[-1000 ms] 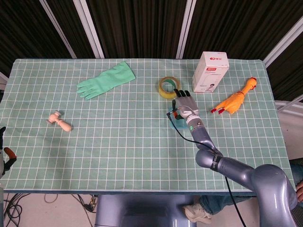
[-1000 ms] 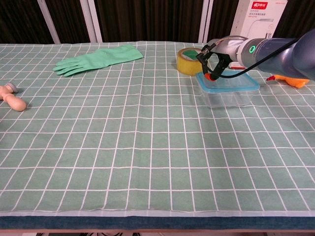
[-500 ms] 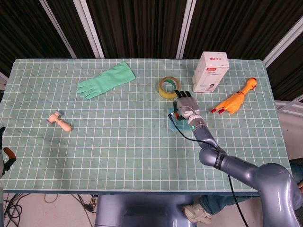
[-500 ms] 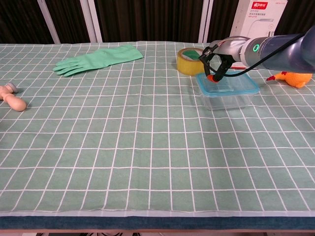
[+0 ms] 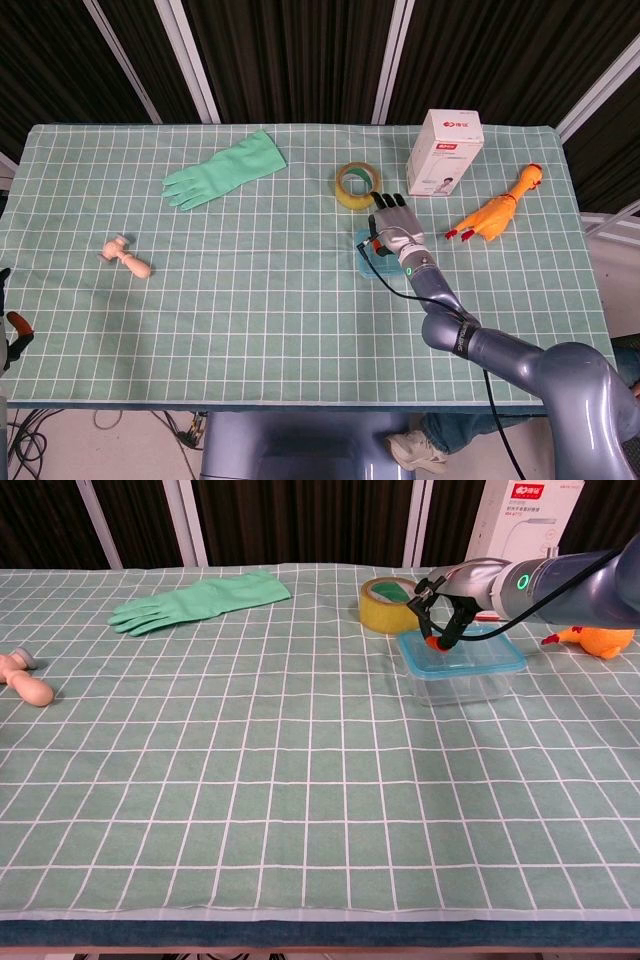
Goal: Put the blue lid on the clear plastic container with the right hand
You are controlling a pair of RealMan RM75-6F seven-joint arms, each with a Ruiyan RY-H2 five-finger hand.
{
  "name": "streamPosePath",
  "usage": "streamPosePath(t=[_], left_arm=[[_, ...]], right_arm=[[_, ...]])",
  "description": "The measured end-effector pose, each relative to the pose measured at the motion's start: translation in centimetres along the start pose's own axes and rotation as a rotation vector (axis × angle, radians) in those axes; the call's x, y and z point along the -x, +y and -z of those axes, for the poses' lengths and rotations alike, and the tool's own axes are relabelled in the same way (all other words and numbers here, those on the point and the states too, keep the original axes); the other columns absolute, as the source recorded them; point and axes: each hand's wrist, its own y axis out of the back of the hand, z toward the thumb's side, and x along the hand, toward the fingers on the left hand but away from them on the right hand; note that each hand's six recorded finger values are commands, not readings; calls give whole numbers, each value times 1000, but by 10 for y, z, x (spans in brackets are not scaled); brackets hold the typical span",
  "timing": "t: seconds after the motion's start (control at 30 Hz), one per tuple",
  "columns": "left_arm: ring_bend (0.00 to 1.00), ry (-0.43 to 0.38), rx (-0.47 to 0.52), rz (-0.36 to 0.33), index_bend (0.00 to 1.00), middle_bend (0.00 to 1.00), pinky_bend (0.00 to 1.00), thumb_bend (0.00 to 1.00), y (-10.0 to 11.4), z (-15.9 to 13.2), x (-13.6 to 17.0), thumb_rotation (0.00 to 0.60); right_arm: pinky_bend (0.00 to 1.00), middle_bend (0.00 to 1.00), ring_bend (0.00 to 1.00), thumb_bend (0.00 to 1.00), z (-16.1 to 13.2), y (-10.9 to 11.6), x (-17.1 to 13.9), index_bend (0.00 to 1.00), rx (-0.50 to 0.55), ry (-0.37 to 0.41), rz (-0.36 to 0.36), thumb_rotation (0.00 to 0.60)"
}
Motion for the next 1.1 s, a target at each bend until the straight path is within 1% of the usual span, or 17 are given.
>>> streamPosePath(t=[0.3,0.43,0.5,0.53,0.57,0.6,0.63,0.67,0.7,0.77,0.83,0.87,0.97,1.1], left_arm=[[0,3,2,-4,67,0,0,814,0,0,0,600],[0,4,3,-4,67,0,0,813,0,0,0,600],[0,3,2,-3,67,0,0,813,0,0,0,600],[0,3,2,-3,67,0,0,813,0,0,0,600],[0,3,2,-3,67,0,0,813,0,0,0,600],[0,2,3,-3,67,0,0,813,0,0,0,600],[0,1,3,-4,67,0,0,813,0,0,0,600],[0,0,3,-5,67,0,0,813,1,0,0,600],[0,-1,3,-5,67,0,0,813,1,0,0,600],[0,-4,3,-5,67,0,0,813,1,-1,0,600],[0,-8,2,-5,67,0,0,813,0,-1,0,600],[0,-11,1,-5,67,0,0,813,0,-2,0,600],[0,-22,-4,-8,67,0,0,814,0,-4,1,600],[0,-46,-13,-20,67,0,0,813,1,-7,2,600]], right_arm=[[0,0,0,492,-4,-6,-1,780,-14,10,-18,600],[0,0,0,493,-5,-4,-1,780,-6,13,-15,600],[0,0,0,493,-6,0,-2,779,10,14,0,600],[0,0,0,493,-6,3,-2,763,18,14,9,600],[0,0,0,493,-7,6,-2,708,27,15,20,600],[0,0,0,481,-7,10,-3,610,41,16,36,600],[0,0,0,454,-7,14,-3,476,51,16,48,600],[0,0,0,432,-7,17,-4,387,63,17,63,600],[0,0,0,396,-7,23,-6,268,79,18,84,600],[0,0,0,353,-4,31,-10,121,105,17,116,600],[0,0,0,329,0,39,-17,57,136,20,143,600],[0,0,0,327,2,41,-21,44,147,23,154,600],[0,0,0,318,11,51,-39,24,177,29,199,600],[0,0,0,295,37,62,-77,11,217,16,290,600]])
